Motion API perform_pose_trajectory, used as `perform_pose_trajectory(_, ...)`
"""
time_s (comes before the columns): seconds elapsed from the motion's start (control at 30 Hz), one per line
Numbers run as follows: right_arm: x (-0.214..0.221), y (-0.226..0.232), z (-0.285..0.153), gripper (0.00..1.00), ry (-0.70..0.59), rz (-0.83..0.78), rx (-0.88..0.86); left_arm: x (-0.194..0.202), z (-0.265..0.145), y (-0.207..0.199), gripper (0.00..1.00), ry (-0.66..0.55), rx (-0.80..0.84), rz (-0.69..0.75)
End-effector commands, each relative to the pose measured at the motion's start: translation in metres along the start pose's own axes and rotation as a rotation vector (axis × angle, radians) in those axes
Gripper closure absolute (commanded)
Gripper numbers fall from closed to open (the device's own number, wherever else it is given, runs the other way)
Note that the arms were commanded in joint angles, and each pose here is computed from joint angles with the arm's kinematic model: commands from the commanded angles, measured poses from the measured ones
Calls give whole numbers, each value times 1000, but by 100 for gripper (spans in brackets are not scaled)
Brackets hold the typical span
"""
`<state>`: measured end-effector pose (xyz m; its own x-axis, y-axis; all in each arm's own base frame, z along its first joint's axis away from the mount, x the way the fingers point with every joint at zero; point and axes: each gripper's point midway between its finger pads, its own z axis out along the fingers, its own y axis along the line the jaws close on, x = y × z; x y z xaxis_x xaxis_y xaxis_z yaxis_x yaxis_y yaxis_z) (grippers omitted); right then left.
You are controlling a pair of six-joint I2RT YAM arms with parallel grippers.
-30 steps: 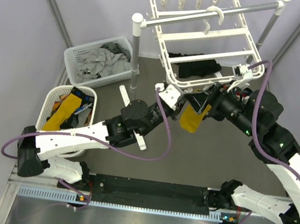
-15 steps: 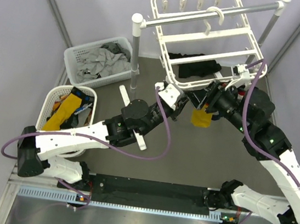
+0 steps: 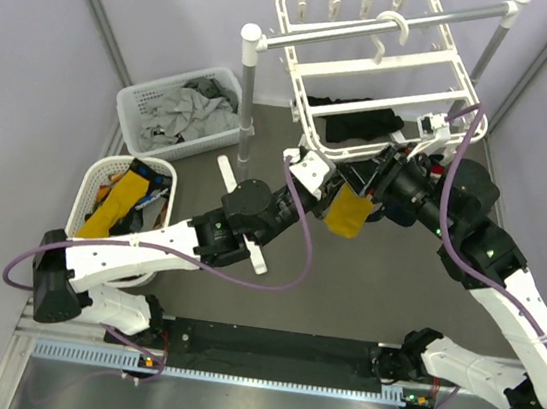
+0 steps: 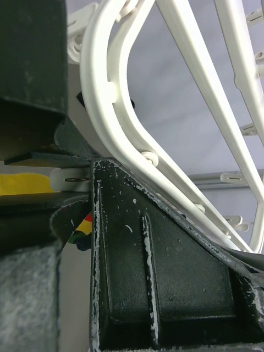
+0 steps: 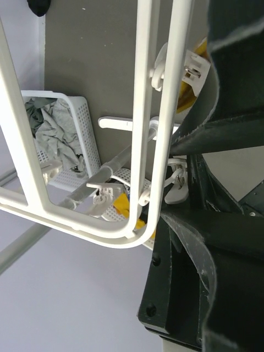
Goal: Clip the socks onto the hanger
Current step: Open the clamp at the hanger.
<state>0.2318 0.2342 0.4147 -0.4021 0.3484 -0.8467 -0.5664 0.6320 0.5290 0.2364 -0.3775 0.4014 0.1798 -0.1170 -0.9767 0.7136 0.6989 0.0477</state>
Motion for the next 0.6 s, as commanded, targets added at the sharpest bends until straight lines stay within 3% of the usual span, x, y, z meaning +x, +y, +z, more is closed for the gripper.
perform_pose_trajectory(0.0, -2, 5, 4, 62, -6, -7, -37, -27, 5, -9, 100, -68, 34, -39)
perform_pose_trajectory(0.07, -4, 4, 4, 66, -11, -19, -29, -25, 6, -8, 100, -63, 28, -38)
perform_pose_trajectory(0.23, -6, -2, 2, 85, -24, -35, -1, -24, 4, -5, 92, -61, 16, -39)
perform_pose_trajectory(0.37, -8, -5, 1, 94, -34, -45, 16, -23, 1, -3, 75, -59, 6, -41)
perform_pose_trajectory(0.57, -12, -11, -1, 96, -57, -65, 49, -25, -7, 6, 45, -51, -22, -46)
